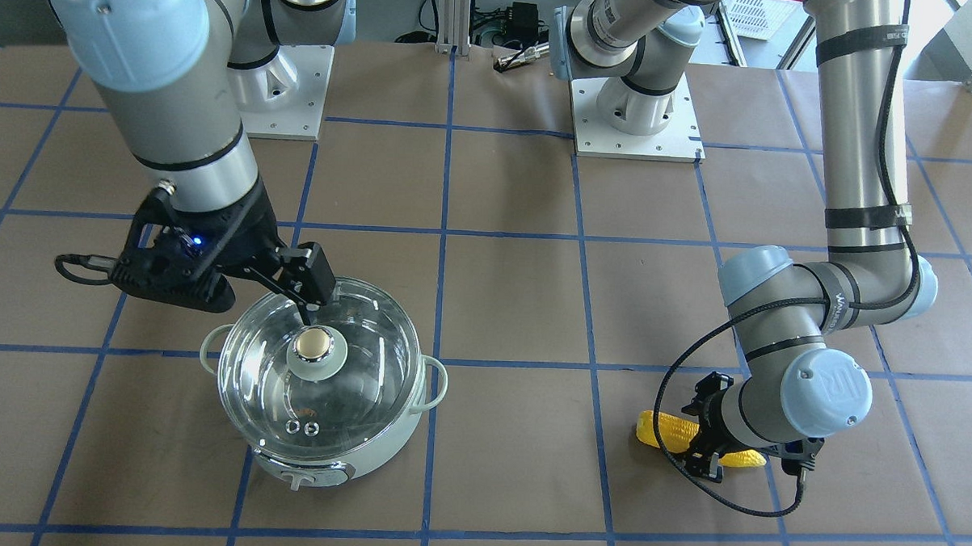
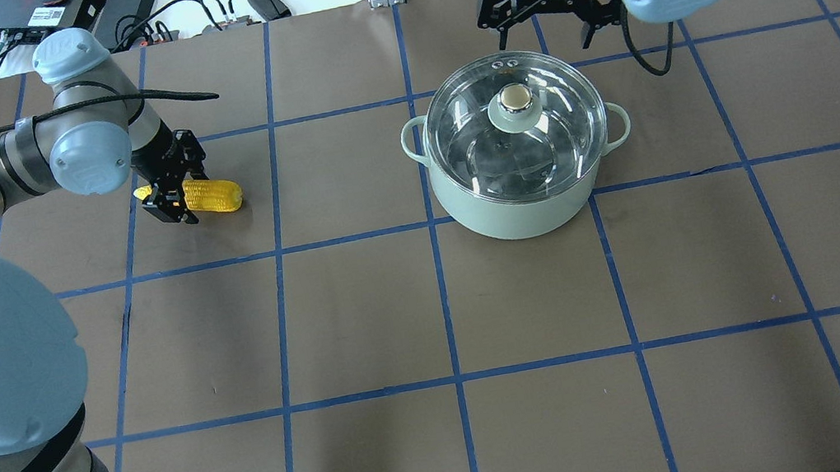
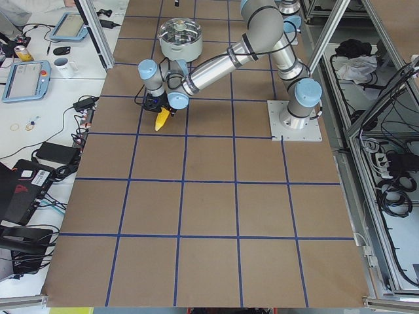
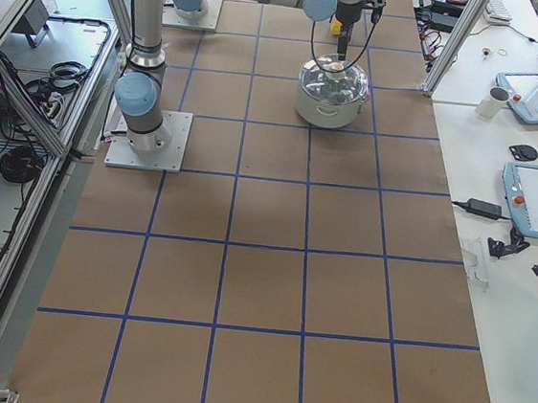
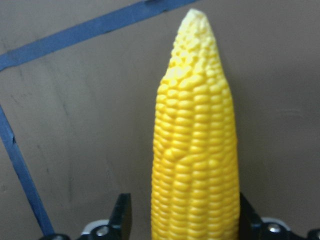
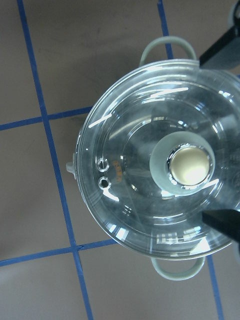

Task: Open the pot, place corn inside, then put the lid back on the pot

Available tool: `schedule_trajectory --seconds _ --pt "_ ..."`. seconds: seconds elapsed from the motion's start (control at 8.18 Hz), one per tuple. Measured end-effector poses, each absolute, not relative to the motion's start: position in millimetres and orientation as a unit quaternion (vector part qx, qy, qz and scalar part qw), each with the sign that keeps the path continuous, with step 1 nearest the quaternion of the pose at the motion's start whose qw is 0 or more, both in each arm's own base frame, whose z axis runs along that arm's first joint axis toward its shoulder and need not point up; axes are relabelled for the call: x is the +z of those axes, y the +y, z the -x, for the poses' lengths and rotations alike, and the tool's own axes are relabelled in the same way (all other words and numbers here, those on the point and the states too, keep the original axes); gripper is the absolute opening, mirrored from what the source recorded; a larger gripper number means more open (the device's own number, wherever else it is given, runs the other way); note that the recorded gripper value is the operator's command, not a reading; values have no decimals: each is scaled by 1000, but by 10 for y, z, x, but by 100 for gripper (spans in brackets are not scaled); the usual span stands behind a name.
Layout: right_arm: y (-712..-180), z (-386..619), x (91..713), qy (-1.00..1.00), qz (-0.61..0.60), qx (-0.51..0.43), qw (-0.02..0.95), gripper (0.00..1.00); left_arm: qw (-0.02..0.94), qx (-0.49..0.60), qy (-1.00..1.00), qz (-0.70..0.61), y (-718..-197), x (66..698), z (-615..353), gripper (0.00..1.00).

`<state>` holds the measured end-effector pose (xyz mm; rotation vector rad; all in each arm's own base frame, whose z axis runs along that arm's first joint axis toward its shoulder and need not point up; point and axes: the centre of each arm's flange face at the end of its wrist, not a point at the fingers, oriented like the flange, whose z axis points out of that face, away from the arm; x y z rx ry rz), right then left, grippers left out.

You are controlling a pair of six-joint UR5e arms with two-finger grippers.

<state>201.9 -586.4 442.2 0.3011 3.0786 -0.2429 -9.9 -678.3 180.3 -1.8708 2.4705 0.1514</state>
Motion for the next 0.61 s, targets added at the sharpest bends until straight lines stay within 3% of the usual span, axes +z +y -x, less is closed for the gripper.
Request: schedule_trajectory --seconds 0.61 --pt "-6087 -2355 3664 990 -131 -47 17 100 18 44 788 614 -6684 2260 116 0"
